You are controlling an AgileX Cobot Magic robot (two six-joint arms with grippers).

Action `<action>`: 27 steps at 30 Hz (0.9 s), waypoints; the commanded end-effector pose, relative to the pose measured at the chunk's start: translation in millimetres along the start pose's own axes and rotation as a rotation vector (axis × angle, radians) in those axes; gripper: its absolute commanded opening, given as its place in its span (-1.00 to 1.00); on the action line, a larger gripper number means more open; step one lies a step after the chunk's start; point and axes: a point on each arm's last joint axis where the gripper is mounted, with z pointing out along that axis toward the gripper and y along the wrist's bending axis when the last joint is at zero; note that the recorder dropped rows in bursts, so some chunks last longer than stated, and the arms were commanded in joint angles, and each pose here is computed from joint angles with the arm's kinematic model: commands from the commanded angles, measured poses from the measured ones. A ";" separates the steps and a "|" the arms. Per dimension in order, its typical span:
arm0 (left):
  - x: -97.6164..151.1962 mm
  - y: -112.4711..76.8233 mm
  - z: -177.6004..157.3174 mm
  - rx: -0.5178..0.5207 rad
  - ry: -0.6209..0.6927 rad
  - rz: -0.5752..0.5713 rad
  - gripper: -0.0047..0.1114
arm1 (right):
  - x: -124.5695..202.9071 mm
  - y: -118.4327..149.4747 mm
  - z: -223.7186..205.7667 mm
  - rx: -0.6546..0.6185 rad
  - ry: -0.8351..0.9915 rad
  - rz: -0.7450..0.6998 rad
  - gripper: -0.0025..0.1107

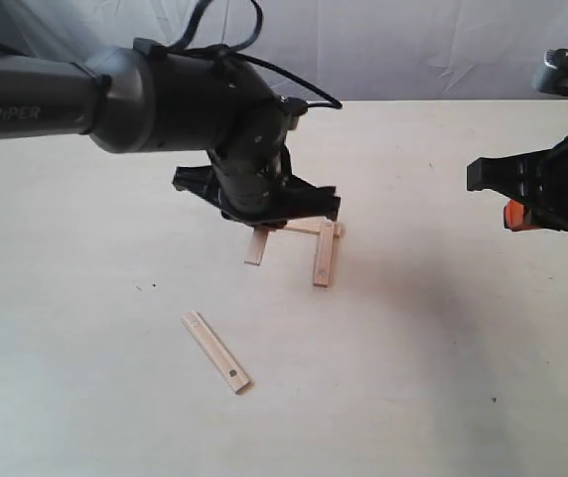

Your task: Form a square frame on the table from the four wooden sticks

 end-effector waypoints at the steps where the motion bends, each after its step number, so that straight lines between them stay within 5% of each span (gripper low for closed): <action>1: -17.8 13.5 6.4 0.044 -0.084 -0.024 -0.92 | 0.8 -0.3 -1.0 -0.003 -0.006 -0.004 -0.97; 10: -9.4 14.3 43.7 0.012 -0.029 0.053 -0.92 | 0.6 0.7 -1.1 -0.014 -0.009 0.008 -0.97; 22: -9.7 13.7 51.5 0.006 -0.048 0.086 -0.92 | 0.7 1.1 -1.1 -0.018 -0.008 0.001 -0.97; 27: -9.6 13.7 51.5 0.007 -0.047 0.084 -0.70 | 0.7 1.2 -1.1 -0.020 -0.008 0.001 -0.97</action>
